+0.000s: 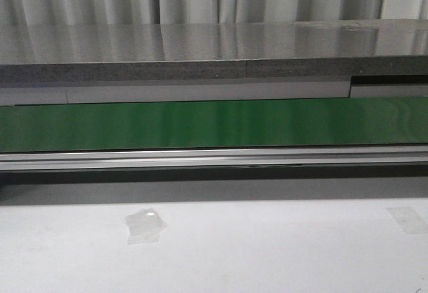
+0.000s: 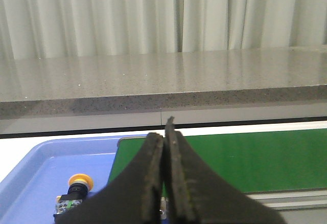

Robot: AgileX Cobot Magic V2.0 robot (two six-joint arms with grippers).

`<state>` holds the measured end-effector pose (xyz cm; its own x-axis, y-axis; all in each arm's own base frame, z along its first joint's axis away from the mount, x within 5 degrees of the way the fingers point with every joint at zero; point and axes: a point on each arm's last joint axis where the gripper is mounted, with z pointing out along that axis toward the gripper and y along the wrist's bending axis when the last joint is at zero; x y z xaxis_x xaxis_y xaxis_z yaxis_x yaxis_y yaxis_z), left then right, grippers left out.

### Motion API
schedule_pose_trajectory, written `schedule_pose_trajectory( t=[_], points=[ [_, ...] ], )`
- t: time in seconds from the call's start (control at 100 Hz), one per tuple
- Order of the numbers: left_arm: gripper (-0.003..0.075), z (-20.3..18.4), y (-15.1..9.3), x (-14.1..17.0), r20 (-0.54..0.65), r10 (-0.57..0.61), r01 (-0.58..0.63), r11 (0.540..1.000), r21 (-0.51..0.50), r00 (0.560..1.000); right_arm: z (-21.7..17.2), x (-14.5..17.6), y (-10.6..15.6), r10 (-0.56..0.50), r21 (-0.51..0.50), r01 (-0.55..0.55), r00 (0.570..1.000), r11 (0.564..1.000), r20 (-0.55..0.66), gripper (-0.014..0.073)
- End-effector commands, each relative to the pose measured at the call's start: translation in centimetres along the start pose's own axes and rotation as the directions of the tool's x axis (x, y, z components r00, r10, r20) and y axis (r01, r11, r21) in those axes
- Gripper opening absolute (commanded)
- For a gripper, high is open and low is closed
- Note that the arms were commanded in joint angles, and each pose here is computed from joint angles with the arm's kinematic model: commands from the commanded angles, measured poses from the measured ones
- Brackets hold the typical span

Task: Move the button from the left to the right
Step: 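Move the left gripper over the yellow-capped button in the blue tray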

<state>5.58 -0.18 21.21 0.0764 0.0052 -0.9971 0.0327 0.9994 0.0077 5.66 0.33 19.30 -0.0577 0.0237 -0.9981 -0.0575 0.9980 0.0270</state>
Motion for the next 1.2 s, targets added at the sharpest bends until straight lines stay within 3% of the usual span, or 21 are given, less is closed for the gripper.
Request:
schedule_pose_trajectory(
  t=[0.0, 0.37, 0.54, 0.94, 1.19],
  points=[
    [-0.0020, -0.2, -0.1, 0.6, 0.073, -0.007, 0.006, 1.000, 0.014, 0.997, -0.3, -1.4, 0.0, -0.010, -0.001, 0.010, 0.992, 1.000, 0.124, -0.0068],
    [-0.0020, -0.2, -0.1, 0.4, 0.078, -0.007, 0.006, 1.000, 0.014, 0.997, -0.3, -1.4, 0.0, -0.010, -0.001, 0.010, 0.992, 1.000, 0.124, -0.0068],
    [-0.0020, -0.4, 0.0, -1.2, 0.081, -0.015, 0.015, 1.000, 0.009, 0.997, -0.3, -1.4, 0.0, -0.010, -0.001, 0.010, 0.992, 1.000, 0.124, -0.0068],
    [-0.0020, 0.4, 0.3, -8.9, -0.099, -0.055, 0.053, 0.998, -0.023, 0.994, -0.3, -1.4, 0.0, -0.010, -0.001, 0.010, 0.992, 1.000, 0.124, -0.0068],
    [-0.0020, 3.2, 0.5, -13.7, -0.329, -0.112, 0.092, 0.993, -0.075, 0.938, -0.3, -1.4, 0.0, -0.010, -0.001, 0.010, 0.992, 1.000, 0.124, -0.0068]
  ],
)
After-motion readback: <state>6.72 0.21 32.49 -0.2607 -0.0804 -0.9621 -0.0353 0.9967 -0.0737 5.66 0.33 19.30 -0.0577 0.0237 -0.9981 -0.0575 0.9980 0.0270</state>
